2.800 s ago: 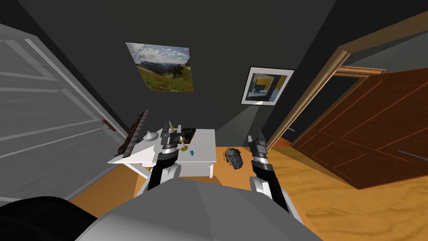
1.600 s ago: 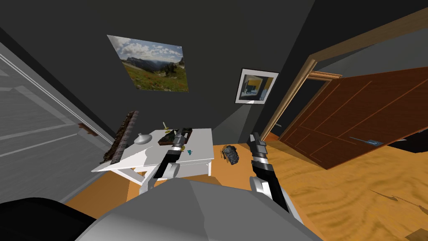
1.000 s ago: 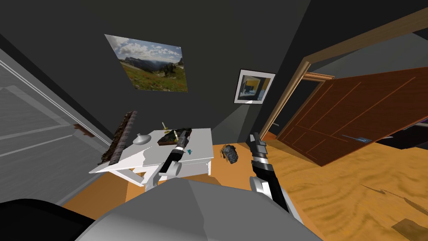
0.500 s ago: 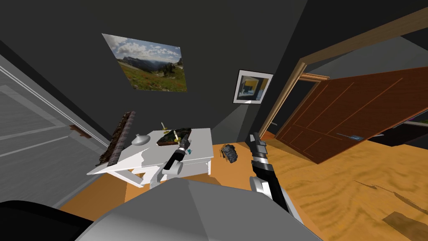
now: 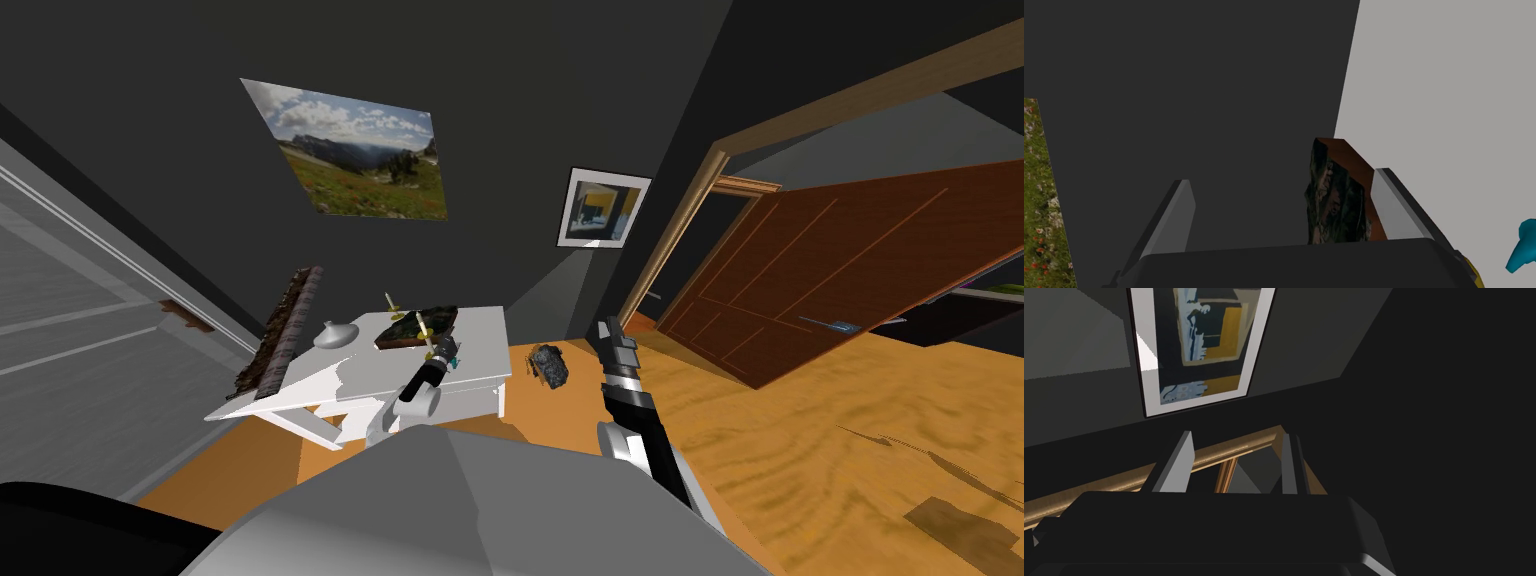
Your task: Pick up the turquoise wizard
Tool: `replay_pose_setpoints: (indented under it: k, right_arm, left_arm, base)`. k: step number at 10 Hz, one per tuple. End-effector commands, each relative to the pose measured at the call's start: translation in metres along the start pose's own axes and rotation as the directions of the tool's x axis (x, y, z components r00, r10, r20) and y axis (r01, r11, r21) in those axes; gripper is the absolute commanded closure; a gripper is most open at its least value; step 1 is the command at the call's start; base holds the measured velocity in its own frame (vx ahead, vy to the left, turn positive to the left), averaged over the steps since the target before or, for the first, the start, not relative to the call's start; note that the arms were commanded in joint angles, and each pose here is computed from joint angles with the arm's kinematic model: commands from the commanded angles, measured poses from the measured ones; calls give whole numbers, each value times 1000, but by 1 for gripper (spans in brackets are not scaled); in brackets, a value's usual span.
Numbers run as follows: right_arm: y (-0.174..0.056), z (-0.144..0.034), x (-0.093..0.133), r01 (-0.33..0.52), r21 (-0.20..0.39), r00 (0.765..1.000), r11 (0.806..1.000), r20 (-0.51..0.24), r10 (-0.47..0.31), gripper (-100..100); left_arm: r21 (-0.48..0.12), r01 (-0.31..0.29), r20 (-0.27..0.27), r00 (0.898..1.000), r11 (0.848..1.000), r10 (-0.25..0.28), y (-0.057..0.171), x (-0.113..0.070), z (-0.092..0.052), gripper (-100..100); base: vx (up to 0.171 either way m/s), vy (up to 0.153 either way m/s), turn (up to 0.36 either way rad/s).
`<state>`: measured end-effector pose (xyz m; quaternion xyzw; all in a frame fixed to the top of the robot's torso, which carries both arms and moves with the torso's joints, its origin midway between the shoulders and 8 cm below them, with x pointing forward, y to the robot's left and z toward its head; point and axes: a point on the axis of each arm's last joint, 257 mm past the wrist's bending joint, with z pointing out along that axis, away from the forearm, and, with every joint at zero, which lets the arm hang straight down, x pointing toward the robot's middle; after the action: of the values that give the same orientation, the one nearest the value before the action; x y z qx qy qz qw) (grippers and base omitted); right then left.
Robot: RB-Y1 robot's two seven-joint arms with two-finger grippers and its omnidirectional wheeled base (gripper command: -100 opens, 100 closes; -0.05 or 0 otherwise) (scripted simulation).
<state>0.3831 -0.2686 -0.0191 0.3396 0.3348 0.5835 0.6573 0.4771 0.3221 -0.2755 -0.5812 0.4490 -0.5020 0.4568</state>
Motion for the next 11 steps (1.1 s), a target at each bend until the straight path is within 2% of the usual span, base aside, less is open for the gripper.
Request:
replay_pose_setpoints:
  k: [1,2,4,7,8,11]
  right_arm:
    - [0,0,0,0,0,1000,1000,0,0,0]
    - [0,0,0,0,0,1000,1000,0,0,0]
    - [0,0,0,0,0,1000,1000,0,0,0]
    - [0,0,0,0,0,1000,1000,0,0,0]
    - [0,0,0,0,0,1000,1000,0,0,0]
    - [0,0,0,0,0,1000,1000,0,0,0]
  left_arm:
    - [-71,21,8,1000,997,-20,25,-1,5,-100]
    - [-77,21,11,1000,997,-20,29,-2,5,-100]
    - [-168,46,25,999,985,-43,61,-3,7,-100]
    - [-288,79,46,997,955,-68,105,-3,5,-100]
    - [-288,79,46,997,955,-68,105,-3,5,-100]
    - [-386,103,63,994,917,-85,141,-1,0,-100]
  base:
    - [-4,21,-21]
    - [-4,15,-8]
    - [-2,18,-11]
    - [7,32,0]
    - [10,24,2]
    - [21,29,16]
